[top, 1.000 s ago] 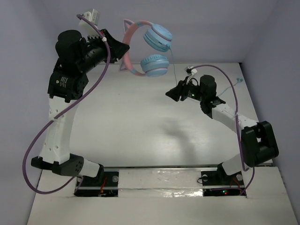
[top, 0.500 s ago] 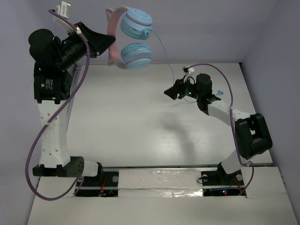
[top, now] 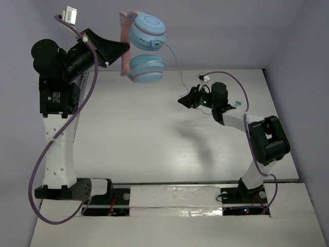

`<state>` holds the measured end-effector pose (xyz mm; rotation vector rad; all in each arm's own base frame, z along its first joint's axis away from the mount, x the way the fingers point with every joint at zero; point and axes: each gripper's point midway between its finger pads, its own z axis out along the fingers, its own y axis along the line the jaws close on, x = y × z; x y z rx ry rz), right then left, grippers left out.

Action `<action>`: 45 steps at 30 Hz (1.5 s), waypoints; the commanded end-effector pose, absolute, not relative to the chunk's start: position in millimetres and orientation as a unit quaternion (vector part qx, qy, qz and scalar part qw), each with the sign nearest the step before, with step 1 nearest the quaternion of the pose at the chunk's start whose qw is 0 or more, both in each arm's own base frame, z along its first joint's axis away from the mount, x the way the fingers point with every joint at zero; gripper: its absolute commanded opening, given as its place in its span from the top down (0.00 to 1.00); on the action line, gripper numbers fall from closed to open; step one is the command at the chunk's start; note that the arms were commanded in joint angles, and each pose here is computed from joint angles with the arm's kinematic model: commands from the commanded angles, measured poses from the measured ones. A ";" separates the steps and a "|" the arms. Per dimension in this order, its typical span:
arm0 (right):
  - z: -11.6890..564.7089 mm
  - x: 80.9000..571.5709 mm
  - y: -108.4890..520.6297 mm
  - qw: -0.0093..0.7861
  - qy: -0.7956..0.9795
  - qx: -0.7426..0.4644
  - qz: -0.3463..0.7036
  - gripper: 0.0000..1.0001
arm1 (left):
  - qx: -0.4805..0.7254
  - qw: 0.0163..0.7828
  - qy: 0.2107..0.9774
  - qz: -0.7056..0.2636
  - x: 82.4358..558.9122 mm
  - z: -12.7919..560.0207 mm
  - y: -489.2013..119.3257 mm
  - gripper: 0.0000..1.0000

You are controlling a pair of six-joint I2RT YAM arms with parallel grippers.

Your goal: Wrap the headphones

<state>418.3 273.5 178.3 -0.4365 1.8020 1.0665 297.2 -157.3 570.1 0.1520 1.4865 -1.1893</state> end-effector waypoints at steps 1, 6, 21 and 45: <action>199.3 424.2 277.9 0.514 0.708 -0.191 0.445 0.59 | 0.087 0.610 0.591 -0.520 275.4 601.4 -156.8 1.00; 182.3 406.0 283.8 0.485 0.714 -0.190 0.468 1.00 | 0.049 0.612 0.589 -0.526 291.2 595.4 -152.0 1.00; 178.5 281.1 340.8 0.441 0.817 -0.171 0.329 1.00 | -0.261 0.646 0.650 -0.302 432.6 440.7 -57.6 1.00; 182.8 255.9 277.0 0.467 0.858 -0.098 0.192 1.00 | -0.323 0.677 0.622 -0.224 417.3 447.3 -16.5 1.00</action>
